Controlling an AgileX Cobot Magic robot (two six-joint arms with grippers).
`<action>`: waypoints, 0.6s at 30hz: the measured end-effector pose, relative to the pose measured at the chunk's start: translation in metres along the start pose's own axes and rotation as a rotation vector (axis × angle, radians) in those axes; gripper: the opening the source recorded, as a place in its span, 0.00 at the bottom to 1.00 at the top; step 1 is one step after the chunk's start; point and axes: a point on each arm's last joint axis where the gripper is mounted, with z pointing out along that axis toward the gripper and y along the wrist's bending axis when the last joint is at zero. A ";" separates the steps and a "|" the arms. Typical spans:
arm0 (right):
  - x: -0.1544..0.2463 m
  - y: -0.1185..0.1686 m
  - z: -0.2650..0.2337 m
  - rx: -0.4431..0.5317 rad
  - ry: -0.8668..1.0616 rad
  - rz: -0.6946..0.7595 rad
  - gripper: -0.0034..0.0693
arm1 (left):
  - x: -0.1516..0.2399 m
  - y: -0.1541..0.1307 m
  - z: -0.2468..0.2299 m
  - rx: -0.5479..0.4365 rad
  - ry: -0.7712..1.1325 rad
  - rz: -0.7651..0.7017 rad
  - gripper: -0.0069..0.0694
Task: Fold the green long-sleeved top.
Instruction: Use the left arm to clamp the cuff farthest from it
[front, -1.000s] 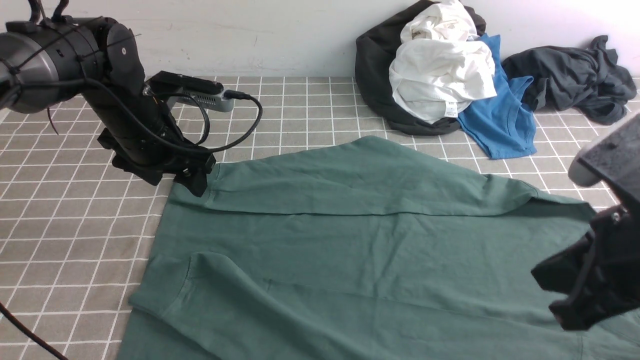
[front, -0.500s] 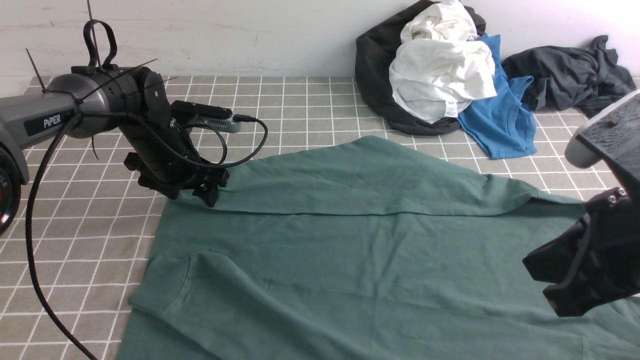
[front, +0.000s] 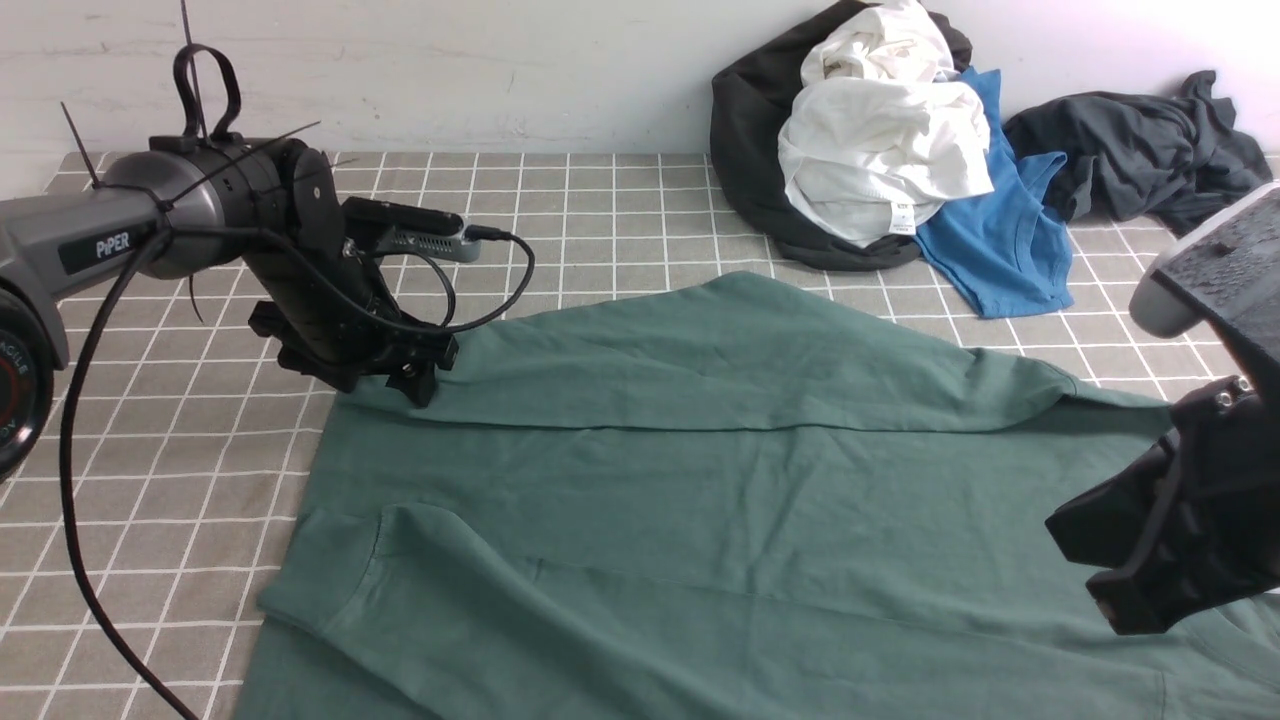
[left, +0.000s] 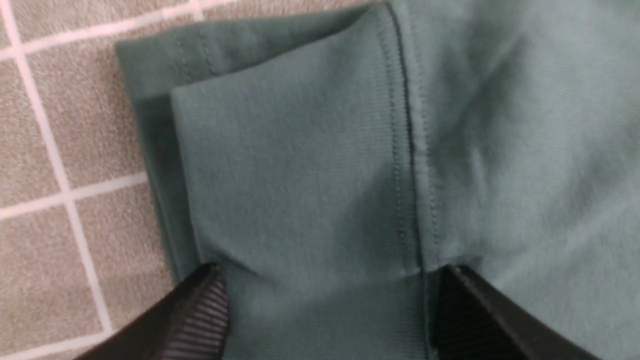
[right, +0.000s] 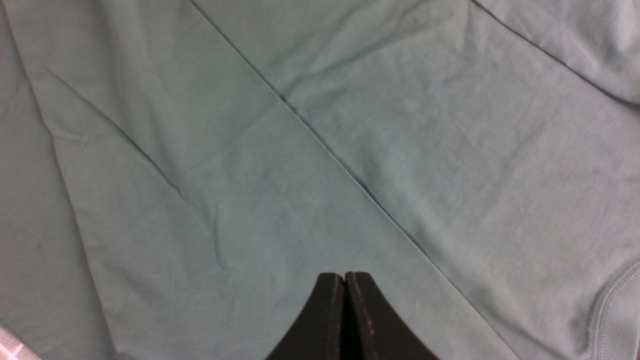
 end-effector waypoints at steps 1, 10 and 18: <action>0.000 0.000 0.000 0.000 0.000 0.000 0.03 | 0.000 0.000 0.000 0.000 0.000 0.000 0.77; 0.000 0.000 0.000 0.000 0.000 0.000 0.03 | 0.001 0.000 -0.002 0.000 0.015 0.003 0.51; 0.000 0.000 0.000 -0.002 -0.001 0.001 0.03 | 0.000 -0.001 -0.008 0.001 0.015 0.005 0.16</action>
